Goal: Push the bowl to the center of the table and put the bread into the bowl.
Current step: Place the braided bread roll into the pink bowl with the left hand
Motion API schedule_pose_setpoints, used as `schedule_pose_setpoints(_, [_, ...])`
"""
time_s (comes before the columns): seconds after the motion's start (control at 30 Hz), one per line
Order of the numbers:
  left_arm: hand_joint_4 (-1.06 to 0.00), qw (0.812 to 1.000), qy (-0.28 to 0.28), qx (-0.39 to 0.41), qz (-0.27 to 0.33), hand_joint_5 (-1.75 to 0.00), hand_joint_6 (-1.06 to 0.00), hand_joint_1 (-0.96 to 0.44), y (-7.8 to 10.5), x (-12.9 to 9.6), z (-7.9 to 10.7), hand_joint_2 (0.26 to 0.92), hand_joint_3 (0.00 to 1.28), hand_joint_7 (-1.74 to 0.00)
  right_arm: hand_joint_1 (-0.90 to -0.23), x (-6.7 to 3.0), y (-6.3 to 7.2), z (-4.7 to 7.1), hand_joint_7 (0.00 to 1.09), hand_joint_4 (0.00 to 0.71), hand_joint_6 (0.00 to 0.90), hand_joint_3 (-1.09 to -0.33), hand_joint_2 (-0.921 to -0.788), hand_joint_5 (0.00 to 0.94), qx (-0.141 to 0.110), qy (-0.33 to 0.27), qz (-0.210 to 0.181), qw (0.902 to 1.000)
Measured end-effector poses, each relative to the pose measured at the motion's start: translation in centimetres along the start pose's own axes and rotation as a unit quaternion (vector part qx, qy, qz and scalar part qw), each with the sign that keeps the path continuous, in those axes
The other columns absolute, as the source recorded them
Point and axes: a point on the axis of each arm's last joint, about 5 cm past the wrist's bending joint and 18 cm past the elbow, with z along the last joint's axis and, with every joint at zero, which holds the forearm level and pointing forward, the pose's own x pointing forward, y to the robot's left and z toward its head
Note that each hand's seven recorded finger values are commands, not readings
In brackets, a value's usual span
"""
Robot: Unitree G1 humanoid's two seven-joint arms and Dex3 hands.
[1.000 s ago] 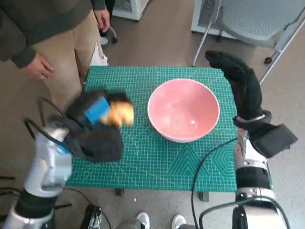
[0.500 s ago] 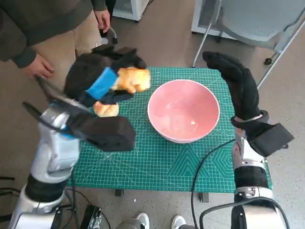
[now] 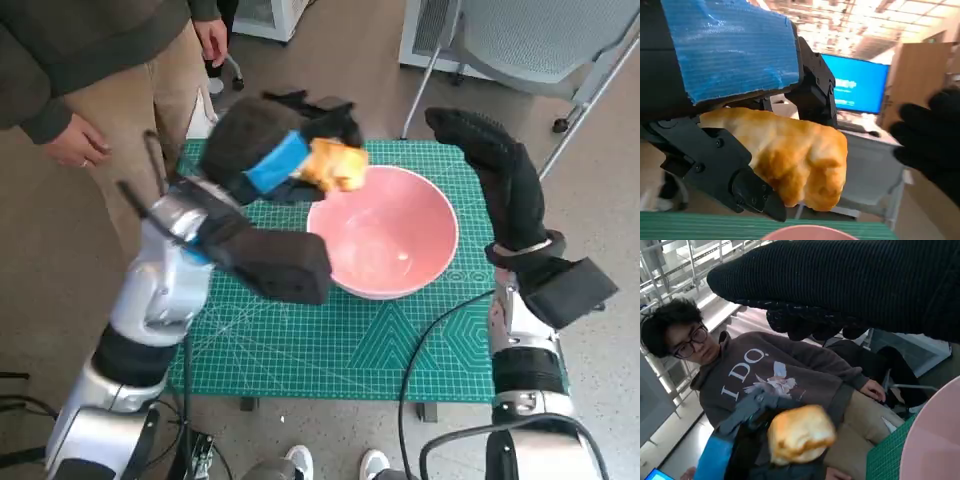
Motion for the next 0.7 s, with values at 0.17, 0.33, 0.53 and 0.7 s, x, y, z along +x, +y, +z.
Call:
schedule_pose_setpoints(0.17, [-0.75, 1.0, -0.012, 0.002, -0.014, -1.13, -0.62, 0.0, -1.5, 1.3, 0.4, 0.919, 0.04, -1.14, -0.727, -0.07, 0.0, 0.0, 0.52, 0.188, -0.001, -0.818, -0.921, 0.0, -0.001, 0.0, 0.0, 1.0])
schedule_pose_setpoints(0.33, [-0.74, 0.999, -0.013, 0.002, -0.035, -1.21, -0.65, 0.0, -2.7, 2.2, 0.6, 0.914, 0.05, -1.05, -0.725, -0.2, 0.0, 0.1, 0.52, 0.187, -0.001, -0.819, -0.921, 0.0, -0.002, -0.002, -0.002, 1.0])
schedule_pose_setpoints(0.53, [-0.64, 0.998, -0.006, 0.004, -0.06, -1.47, -0.63, 0.01, -3.7, 2.8, 0.7, 0.69, 0.52, -1.1, -0.723, -0.54, 0.0, 0.1, 0.52, 0.186, -0.001, -0.818, -0.921, 0.0, -0.004, -0.004, -0.008, 0.9999])
schedule_pose_setpoints(0.7, [-0.62, 0.997, 0.002, 0.004, -0.074, -1.53, -0.6, 0.0, -4.1, 3.3, 0.8, 0.585, 0.73, -1.18, -0.72, -0.66, 0.0, 0.2, 0.52, 0.187, -0.001, -0.817, -0.921, 0.001, -0.004, -0.004, -0.014, 0.9999])
